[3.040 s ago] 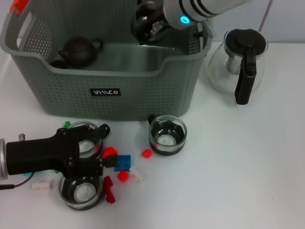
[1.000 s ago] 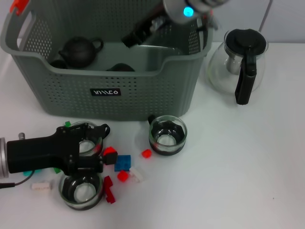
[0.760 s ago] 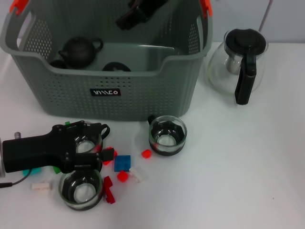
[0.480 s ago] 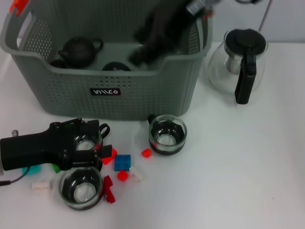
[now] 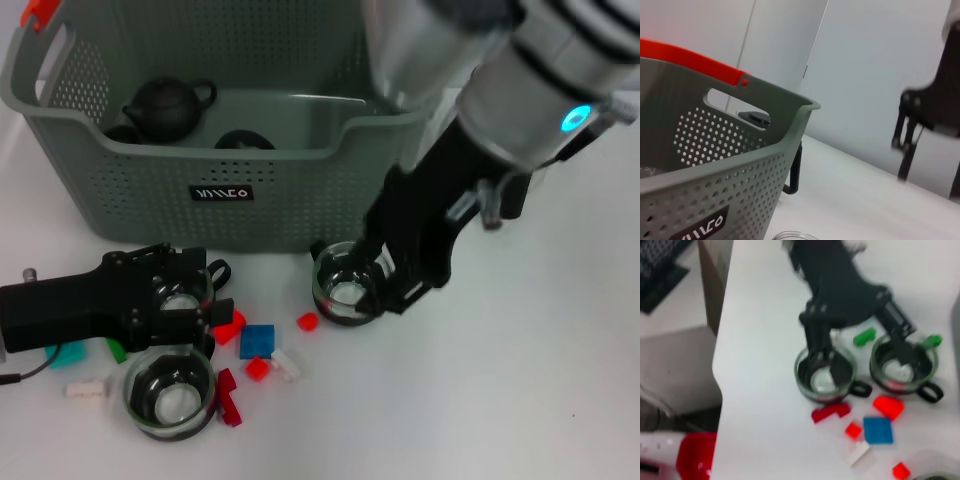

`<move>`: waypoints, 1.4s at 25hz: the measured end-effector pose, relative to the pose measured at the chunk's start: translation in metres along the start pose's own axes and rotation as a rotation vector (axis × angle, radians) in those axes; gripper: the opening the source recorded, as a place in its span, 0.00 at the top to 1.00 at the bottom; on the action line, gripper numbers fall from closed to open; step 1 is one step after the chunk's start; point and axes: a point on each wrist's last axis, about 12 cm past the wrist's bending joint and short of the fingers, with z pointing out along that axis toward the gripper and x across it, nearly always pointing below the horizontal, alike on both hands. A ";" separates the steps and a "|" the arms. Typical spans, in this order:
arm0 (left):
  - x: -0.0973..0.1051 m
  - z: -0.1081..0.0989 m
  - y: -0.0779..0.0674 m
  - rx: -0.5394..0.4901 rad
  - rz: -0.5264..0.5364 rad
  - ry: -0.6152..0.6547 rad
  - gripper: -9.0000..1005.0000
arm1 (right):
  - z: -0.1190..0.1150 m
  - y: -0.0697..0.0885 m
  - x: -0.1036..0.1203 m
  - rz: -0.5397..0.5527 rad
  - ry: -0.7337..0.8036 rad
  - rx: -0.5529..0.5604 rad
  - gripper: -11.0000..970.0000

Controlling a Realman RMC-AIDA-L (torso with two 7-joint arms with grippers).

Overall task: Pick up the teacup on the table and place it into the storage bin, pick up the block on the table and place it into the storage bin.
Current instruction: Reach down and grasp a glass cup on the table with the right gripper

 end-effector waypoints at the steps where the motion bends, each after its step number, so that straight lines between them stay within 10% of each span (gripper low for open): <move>1: 0.000 0.000 0.000 -0.002 0.000 -0.002 0.10 | 0.007 0.000 0.001 -0.017 0.017 0.012 0.43; 16: 0.002 -0.003 0.000 -0.027 -0.011 -0.018 0.10 | 0.074 -0.004 0.017 -0.147 0.190 0.118 0.43; 35: 0.010 -0.020 0.002 -0.074 -0.022 0.010 0.10 | 0.092 -0.012 0.026 -0.143 0.200 0.152 0.43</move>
